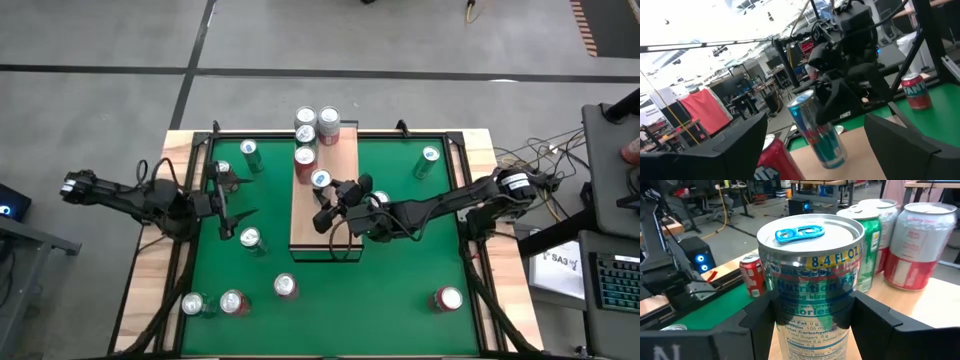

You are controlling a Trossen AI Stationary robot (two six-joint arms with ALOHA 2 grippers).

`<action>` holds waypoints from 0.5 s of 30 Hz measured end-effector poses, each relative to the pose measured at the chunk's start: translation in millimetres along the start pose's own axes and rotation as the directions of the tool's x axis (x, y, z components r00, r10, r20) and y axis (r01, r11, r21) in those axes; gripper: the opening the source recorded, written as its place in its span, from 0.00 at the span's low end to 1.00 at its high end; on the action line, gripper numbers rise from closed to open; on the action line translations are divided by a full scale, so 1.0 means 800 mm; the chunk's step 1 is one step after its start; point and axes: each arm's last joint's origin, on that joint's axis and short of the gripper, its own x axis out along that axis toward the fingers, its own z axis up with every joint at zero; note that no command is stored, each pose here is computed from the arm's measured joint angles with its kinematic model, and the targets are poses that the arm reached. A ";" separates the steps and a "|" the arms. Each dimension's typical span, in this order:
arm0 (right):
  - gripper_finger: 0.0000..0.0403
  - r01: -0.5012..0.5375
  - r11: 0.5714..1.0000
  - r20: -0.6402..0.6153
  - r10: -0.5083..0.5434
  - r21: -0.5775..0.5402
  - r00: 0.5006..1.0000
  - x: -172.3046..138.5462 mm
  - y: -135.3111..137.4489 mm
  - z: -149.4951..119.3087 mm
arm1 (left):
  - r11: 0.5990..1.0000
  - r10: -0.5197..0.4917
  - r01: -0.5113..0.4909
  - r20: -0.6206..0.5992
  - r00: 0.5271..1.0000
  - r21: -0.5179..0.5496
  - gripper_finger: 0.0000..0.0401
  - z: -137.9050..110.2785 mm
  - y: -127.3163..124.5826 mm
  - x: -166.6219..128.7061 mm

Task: Place canned beverage on shelf
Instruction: Put the blue can on the shelf

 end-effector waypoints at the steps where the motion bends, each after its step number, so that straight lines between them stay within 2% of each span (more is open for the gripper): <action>1: 0.50 0.000 1.000 -0.002 0.000 -0.002 1.000 0.001 0.000 -0.002 | 1.000 0.001 -0.001 0.002 1.000 0.002 0.79 0.000 0.000 -0.001; 4: 0.51 -0.004 1.000 0.012 0.004 0.016 1.000 0.004 0.002 -0.003 | 1.000 0.012 -0.012 0.008 1.000 0.002 0.79 0.001 0.002 -0.002; 11: 0.51 -0.025 0.997 -0.006 0.025 -0.079 1.000 0.001 0.005 -0.009 | 1.000 0.018 -0.019 0.015 1.000 0.007 0.79 0.002 0.003 -0.004; 15: 0.51 -0.029 0.995 -0.006 0.028 -0.093 1.000 0.001 0.006 -0.010 | 1.000 0.018 -0.018 0.013 1.000 0.011 0.79 0.002 0.003 -0.003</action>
